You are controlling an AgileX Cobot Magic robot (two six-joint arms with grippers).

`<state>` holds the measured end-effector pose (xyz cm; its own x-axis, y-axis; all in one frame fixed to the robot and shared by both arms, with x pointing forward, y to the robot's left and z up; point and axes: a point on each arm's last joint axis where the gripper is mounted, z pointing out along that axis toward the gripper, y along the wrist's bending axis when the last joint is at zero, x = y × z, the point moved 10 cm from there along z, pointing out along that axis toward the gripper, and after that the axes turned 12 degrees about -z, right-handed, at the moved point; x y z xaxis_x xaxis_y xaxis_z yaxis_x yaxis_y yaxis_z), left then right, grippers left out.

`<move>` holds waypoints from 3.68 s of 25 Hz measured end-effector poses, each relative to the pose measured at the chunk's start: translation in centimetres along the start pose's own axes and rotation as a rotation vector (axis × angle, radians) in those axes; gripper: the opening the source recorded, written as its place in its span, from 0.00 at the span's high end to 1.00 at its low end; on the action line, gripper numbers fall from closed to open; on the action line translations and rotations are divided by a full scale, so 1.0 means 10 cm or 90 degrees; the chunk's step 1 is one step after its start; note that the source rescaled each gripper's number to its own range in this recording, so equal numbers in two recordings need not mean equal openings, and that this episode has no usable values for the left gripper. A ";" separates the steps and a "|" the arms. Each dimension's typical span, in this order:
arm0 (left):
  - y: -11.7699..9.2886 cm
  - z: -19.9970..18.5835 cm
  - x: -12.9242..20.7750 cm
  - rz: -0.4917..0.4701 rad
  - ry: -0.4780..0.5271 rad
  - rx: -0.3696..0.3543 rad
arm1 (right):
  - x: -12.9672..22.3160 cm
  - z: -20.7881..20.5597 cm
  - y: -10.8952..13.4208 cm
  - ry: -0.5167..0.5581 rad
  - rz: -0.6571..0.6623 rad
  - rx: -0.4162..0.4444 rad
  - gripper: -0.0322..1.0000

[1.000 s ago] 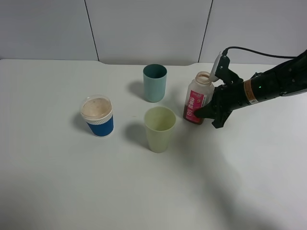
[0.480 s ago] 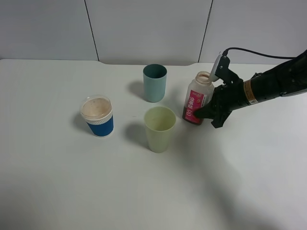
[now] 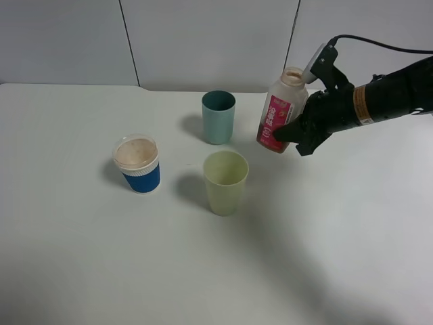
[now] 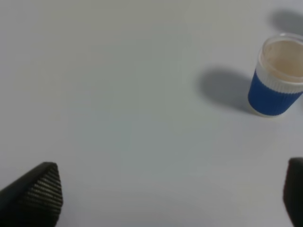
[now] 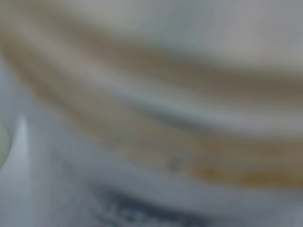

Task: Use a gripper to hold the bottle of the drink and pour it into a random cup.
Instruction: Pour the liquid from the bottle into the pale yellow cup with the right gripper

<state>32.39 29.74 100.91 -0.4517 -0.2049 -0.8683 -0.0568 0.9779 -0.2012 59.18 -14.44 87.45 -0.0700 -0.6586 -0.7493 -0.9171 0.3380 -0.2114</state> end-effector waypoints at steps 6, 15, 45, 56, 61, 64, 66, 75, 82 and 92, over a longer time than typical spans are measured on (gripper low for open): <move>0.00 0.00 0.00 0.000 0.000 0.000 | -0.28 -0.14 -0.07 0.005 -0.012 0.060 0.95; 0.00 0.00 0.00 0.000 0.000 0.000 | -0.48 -0.18 -0.17 0.071 -0.077 0.171 0.95; 0.00 0.00 0.00 0.000 0.000 0.000 | -0.78 0.04 0.11 0.206 -0.644 0.171 0.95; 0.00 0.00 0.00 0.000 0.000 0.000 | -0.84 0.08 0.20 0.222 -0.773 0.154 0.95; 0.00 0.00 0.00 0.000 0.000 0.000 | -0.84 0.08 0.20 0.230 -0.824 0.146 0.95; 0.00 0.00 0.00 0.000 0.000 0.000 | -0.84 0.08 0.20 0.234 -0.852 0.142 0.95; 0.00 0.00 0.00 0.000 0.000 0.000 | -0.84 0.08 0.20 0.236 -0.865 0.139 0.95; 0.00 0.00 0.00 0.000 0.000 0.000 | -0.87 0.04 0.15 0.295 -0.886 0.172 0.95; 0.00 0.00 0.00 0.000 0.000 0.000 | -0.90 0.07 0.20 0.304 -0.895 0.175 0.95; 0.00 0.00 0.00 0.000 0.000 0.000 | -0.82 0.06 0.12 0.345 -0.899 0.183 0.95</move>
<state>32.39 29.74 100.91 -0.4517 -0.2049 -0.8683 -0.0568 0.9779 -0.2012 58.86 -8.18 92.96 0.5747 -0.6790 0.4568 -0.2571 -0.6797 -0.6869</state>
